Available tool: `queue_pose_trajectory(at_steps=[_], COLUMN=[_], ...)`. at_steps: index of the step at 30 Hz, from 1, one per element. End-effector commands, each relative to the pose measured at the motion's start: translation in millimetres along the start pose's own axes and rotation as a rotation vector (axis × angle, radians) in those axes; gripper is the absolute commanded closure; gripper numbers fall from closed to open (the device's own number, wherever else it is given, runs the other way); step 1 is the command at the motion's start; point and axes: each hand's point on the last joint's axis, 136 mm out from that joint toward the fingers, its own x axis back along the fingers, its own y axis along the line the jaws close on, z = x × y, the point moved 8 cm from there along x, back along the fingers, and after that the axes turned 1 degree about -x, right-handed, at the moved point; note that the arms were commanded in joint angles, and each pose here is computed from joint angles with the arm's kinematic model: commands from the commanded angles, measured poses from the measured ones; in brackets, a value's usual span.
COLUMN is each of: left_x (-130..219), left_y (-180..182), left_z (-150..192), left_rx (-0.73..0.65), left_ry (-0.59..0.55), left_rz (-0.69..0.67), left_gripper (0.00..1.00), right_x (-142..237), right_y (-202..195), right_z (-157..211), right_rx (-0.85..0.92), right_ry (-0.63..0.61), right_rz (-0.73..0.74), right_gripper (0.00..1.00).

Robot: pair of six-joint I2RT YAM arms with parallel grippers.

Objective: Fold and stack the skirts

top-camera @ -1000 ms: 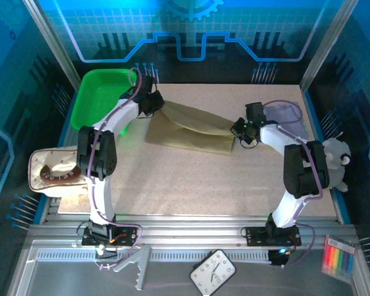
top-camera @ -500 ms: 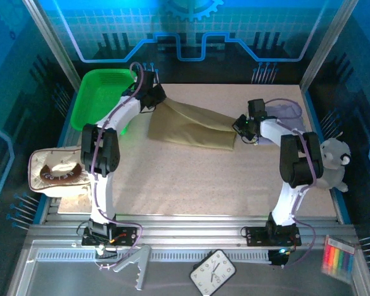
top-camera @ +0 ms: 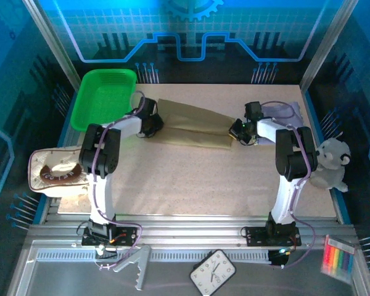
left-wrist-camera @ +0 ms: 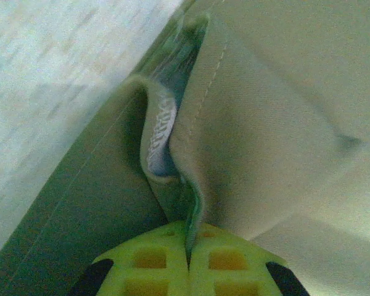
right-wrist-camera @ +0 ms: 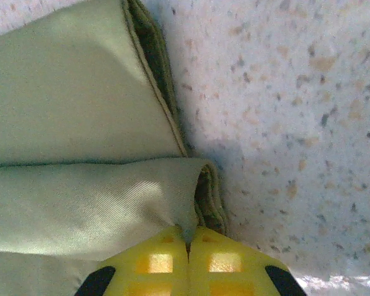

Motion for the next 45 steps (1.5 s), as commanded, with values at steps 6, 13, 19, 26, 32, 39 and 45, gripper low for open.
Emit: queue_pose_trajectory(at_steps=[6, 13, 19, 26, 32, 39, 45], left_x=[51.4, 134.4, 166.1, 160.1, 155.1, 150.5, 140.2], left_y=[67.1, 69.2, 63.2, 32.2, 7.6, -11.3, -17.6], left_z=[83.2, 86.3, 52.0, 21.6, 1.8, -18.9, -24.0], left_rx=[0.145, 0.138, 0.184, 0.092, 0.04, -0.027, -0.053], left_ry=[0.11, -0.008, -0.11, -0.13, -0.145, -0.171, -0.156], left_rz=[-0.1, -0.097, -0.037, -0.026, 0.024, 0.011, 0.018], left_gripper=[1.0, 1.0, 1.0, 1.0, 1.0, 1.0, 1.0], right_x=[22.5, 61.9, 86.9, 76.1, 66.4, 62.2, 60.6], right_y=[-22.7, -21.2, -0.9, 13.3, 11.0, 10.2, 5.8], right_z=[44.0, 61.6, 52.9, 37.1, 29.8, 21.9, 16.7], right_rx=[0.093, 0.1, 0.1, 0.095, 0.067, 0.052, 0.037], right_ry=[0.165, 0.171, 0.109, 0.114, 0.098, 0.085, 0.068], right_rz=[0.076, 0.045, -0.029, -0.067, -0.049, -0.046, -0.03], right_gripper=[1.0, 1.0, 1.0, 1.0, 1.0, 1.0, 1.0])
